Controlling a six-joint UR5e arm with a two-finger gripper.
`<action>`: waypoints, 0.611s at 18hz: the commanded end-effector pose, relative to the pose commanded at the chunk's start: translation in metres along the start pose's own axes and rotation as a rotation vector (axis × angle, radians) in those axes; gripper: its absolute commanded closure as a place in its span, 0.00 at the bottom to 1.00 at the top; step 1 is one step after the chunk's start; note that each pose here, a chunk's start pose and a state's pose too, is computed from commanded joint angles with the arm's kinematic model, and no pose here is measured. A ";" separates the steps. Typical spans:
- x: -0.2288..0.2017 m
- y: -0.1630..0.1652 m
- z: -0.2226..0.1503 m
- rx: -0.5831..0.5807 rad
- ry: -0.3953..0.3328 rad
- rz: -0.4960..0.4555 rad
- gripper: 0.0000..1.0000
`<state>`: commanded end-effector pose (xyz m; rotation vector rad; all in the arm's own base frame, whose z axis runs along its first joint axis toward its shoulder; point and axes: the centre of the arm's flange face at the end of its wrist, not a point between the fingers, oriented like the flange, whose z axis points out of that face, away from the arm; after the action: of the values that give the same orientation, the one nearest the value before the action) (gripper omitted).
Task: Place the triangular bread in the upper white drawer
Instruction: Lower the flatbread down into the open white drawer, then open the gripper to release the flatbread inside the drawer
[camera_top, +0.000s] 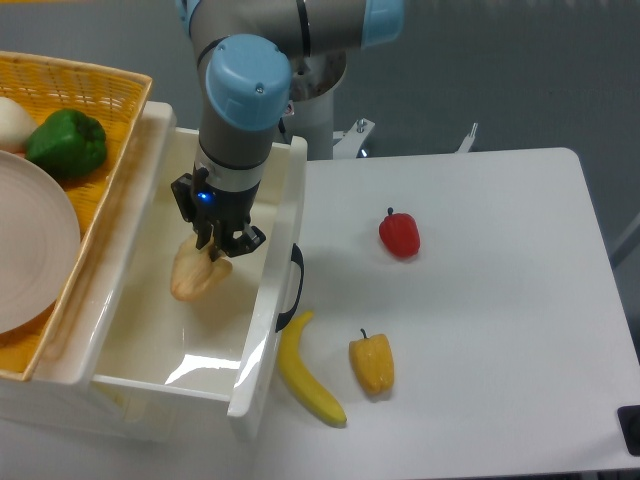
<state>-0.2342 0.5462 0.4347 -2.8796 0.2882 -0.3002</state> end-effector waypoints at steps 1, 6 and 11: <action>0.000 0.000 -0.001 0.001 -0.001 0.000 0.34; 0.000 0.000 -0.002 0.004 0.000 -0.009 0.01; -0.002 -0.003 -0.024 0.069 0.000 -0.016 0.01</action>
<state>-0.2413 0.5448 0.4576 -2.8155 0.2494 -0.3068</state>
